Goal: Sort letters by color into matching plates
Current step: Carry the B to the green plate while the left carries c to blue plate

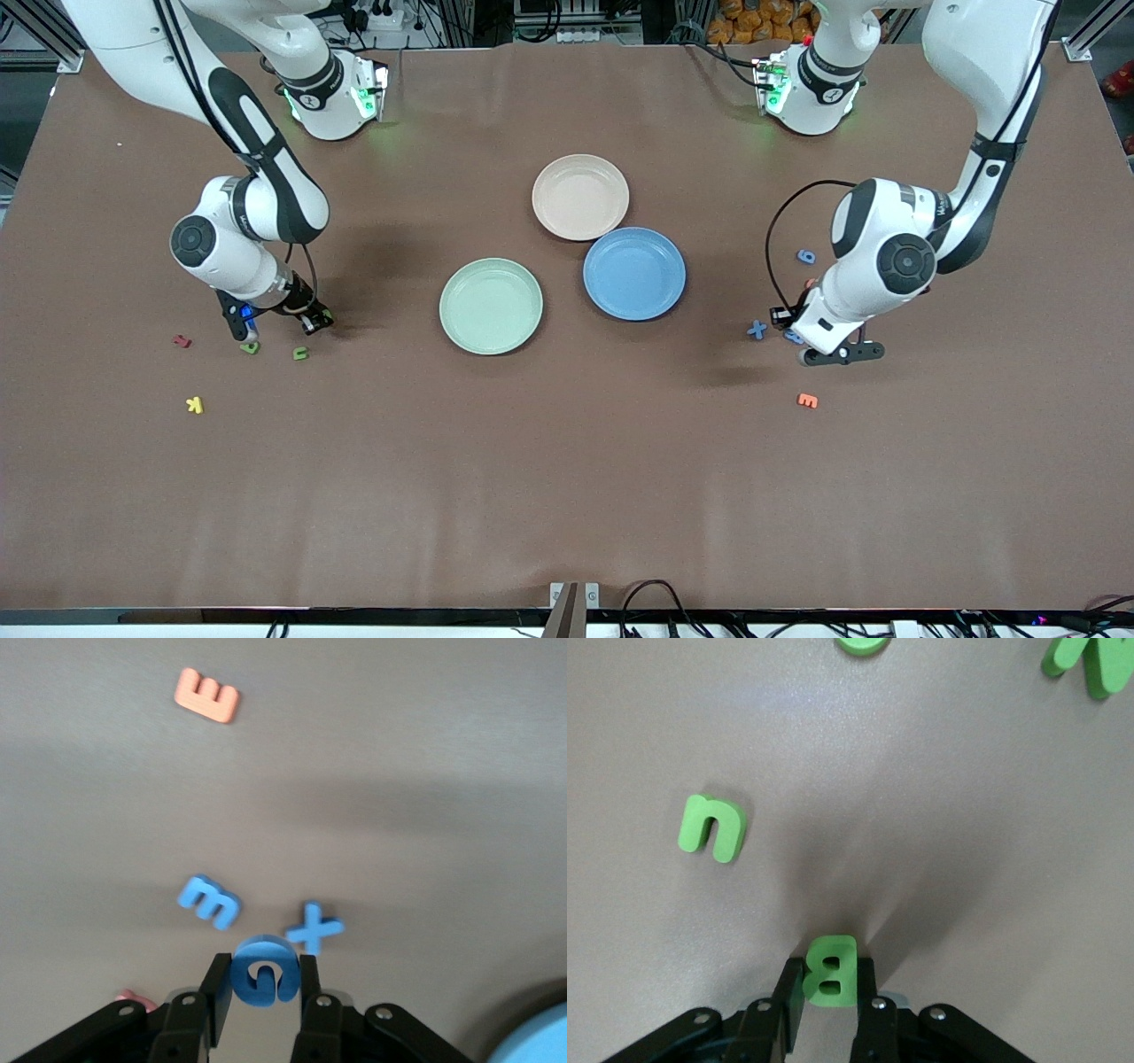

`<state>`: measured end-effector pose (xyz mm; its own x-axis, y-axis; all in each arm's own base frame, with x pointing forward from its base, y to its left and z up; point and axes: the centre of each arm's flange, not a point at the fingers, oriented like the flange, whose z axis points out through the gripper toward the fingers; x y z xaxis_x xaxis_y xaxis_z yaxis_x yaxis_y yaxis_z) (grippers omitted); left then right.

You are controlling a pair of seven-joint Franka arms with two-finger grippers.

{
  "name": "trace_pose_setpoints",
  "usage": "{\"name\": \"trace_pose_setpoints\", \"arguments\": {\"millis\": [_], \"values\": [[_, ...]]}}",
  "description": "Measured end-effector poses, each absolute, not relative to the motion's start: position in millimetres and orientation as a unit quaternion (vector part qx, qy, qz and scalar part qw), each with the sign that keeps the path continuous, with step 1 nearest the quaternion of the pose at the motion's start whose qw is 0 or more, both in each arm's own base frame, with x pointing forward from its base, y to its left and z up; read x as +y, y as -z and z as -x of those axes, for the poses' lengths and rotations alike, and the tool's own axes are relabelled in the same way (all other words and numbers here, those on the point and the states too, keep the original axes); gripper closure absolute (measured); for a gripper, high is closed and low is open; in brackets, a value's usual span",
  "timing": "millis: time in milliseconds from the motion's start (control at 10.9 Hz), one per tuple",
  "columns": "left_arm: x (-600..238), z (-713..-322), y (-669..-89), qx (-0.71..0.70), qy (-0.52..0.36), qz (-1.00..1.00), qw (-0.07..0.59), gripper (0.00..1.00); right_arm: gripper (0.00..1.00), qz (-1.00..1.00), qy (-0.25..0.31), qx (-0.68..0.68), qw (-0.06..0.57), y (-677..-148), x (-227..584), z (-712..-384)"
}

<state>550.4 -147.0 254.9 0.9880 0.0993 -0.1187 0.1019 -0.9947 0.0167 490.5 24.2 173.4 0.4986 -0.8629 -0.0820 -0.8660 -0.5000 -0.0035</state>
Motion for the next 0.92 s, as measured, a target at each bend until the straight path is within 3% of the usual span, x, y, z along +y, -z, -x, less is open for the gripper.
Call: {"name": "trace_pose_setpoints", "arguments": {"millis": [460,919], "values": [[-241.9,-517.1,-259.8,0.09,0.066,-0.994,0.008,0.65,0.72,0.915,-0.028,0.401,0.026,-177.5,29.7,-493.4],[-293.8,-489.2,-259.6,0.115,0.067,-0.991,-0.001,0.65,0.72,0.986,-0.037,0.162,0.032,-182.1,36.8,-492.6]]}}
